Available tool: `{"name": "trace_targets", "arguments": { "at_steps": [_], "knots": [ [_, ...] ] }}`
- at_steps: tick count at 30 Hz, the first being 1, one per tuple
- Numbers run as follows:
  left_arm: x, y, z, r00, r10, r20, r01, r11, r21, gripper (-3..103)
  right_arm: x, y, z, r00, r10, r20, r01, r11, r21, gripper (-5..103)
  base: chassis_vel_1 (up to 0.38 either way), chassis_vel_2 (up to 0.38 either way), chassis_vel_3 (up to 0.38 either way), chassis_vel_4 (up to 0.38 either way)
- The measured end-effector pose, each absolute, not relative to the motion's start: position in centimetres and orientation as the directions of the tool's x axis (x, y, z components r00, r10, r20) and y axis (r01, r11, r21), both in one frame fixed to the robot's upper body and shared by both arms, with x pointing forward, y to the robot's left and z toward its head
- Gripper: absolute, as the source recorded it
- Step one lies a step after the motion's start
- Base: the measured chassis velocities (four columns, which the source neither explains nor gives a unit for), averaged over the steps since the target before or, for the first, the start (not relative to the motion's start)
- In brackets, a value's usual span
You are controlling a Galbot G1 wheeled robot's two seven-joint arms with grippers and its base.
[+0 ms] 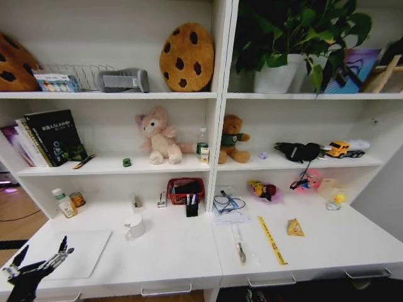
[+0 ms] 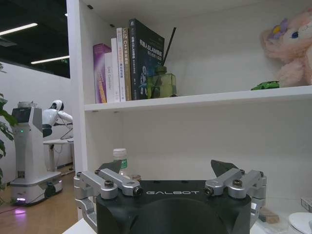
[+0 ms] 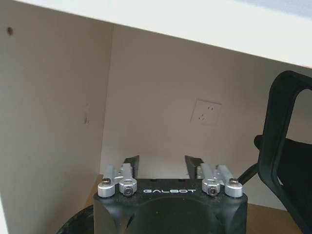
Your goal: Organize the objects on the table.
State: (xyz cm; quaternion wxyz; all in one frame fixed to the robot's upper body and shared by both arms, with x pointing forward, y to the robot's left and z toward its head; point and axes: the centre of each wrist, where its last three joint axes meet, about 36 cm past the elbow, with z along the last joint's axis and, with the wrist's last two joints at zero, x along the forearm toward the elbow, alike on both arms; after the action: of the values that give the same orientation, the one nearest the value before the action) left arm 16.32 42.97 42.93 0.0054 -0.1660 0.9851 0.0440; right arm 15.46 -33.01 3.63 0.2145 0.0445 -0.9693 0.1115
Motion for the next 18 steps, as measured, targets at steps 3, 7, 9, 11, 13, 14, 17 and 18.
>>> {"name": "trace_targets", "arguments": {
  "at_steps": [3,7,9,11,13,14,17,18],
  "knots": [
    [16.3,43.0,42.9,-0.945,-0.327,-0.025,-0.328,0.941,0.085,100,14.0,-33.1,3.9,-0.904,-0.037,0.426,-0.135,0.970,-0.202,65,0.000,0.000,0.000,0.000],
    [16.3,43.0,42.9,-0.945,-0.327,-0.025,-0.328,0.941,0.085,100,10.5,-33.8,5.0,-0.903,-0.022,0.429,-0.124,0.970,-0.209,81,0.000,0.000,0.000,0.000],
    [16.3,43.0,42.9,-0.945,-0.327,-0.025,-0.327,0.941,0.085,100,8.5,-34.3,5.5,-0.902,-0.013,0.431,-0.114,0.971,-0.209,86,0.000,0.000,0.000,0.000],
    [16.3,43.0,42.9,-0.945,-0.327,-0.025,-0.327,0.941,0.085,100,4.0,-35.1,7.0,-0.892,0.006,0.452,-0.096,0.974,-0.203,96,0.000,0.000,0.000,0.000],
    [16.3,43.0,42.9,-0.945,-0.327,-0.025,-0.327,0.941,0.085,100,1.9,-35.3,8.1,-0.889,0.022,0.458,-0.077,0.978,-0.196,99,0.000,0.000,0.000,0.000],
    [16.3,43.0,42.9,-0.945,-0.326,-0.025,-0.327,0.941,0.085,100,0.7,-35.2,9.0,-0.889,0.032,0.456,-0.061,0.980,-0.189,100,0.000,0.000,0.000,0.000],
    [16.3,43.0,42.9,-0.945,-0.327,-0.025,-0.327,0.941,0.085,100,-1.1,-35.2,11.1,-0.895,0.048,0.443,-0.038,0.983,-0.182,100,0.000,0.000,0.000,0.000],
    [16.3,43.0,42.9,-0.945,-0.327,-0.025,-0.327,0.941,0.085,100,-1.7,-35.0,12.8,-0.907,0.046,0.419,-0.031,0.984,-0.176,100,0.000,0.000,0.000,0.000]
  ]
}}
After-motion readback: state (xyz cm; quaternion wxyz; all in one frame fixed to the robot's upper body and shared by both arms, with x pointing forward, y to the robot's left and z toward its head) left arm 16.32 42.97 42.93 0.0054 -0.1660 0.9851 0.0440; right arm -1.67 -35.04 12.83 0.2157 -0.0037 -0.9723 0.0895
